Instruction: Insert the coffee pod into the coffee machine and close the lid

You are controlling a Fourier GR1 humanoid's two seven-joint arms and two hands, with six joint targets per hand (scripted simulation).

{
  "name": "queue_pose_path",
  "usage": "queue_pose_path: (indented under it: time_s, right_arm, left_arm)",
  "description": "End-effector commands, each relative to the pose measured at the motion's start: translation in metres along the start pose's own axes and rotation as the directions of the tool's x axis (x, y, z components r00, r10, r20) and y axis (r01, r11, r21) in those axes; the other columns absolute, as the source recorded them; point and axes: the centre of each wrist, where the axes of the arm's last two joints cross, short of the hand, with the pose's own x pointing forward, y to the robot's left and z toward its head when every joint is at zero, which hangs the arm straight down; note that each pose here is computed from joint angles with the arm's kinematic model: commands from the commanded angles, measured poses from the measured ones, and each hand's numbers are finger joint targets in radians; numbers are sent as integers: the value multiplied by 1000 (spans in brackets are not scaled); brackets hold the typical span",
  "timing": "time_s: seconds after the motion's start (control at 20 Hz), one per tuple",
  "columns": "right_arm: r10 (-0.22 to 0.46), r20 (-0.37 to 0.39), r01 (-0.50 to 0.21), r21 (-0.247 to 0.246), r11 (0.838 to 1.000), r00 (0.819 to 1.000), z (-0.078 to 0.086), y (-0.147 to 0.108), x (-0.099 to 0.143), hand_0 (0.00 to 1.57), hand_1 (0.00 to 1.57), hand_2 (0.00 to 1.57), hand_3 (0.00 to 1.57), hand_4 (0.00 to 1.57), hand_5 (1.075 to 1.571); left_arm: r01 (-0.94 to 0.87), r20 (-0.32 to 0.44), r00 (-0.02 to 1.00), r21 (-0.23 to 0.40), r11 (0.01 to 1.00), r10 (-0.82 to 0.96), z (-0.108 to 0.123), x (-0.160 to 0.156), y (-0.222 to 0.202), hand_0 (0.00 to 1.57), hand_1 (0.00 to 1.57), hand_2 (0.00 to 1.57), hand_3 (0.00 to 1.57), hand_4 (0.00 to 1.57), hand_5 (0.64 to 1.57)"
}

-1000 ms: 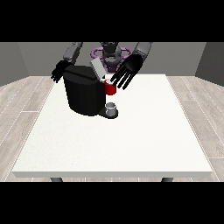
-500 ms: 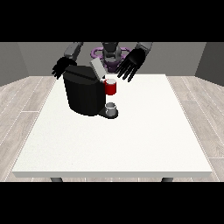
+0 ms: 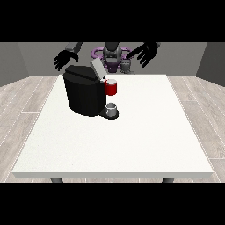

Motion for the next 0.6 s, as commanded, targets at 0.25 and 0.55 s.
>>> queue_pose_path:
  time_s: [0.25, 0.55]
  right_arm:
    - [45, -15, -43, 121, 992, 999, 7, -16, 16, 0, 0, 0, 0, 370, 1571]
    - [84, 71, -95, 174, 980, 994, -11, -22, 56, 0, 0, 0, 0, 43, 1571]
  left_arm:
    - [-347, -61, 936, 24, 938, 348, 41, -68, -66, 0, 0, 0, 0, 0, 1571]
    - [-475, -133, 866, 81, 876, 482, 69, -98, -94, 0, 0, 0, 0, 0, 1571]
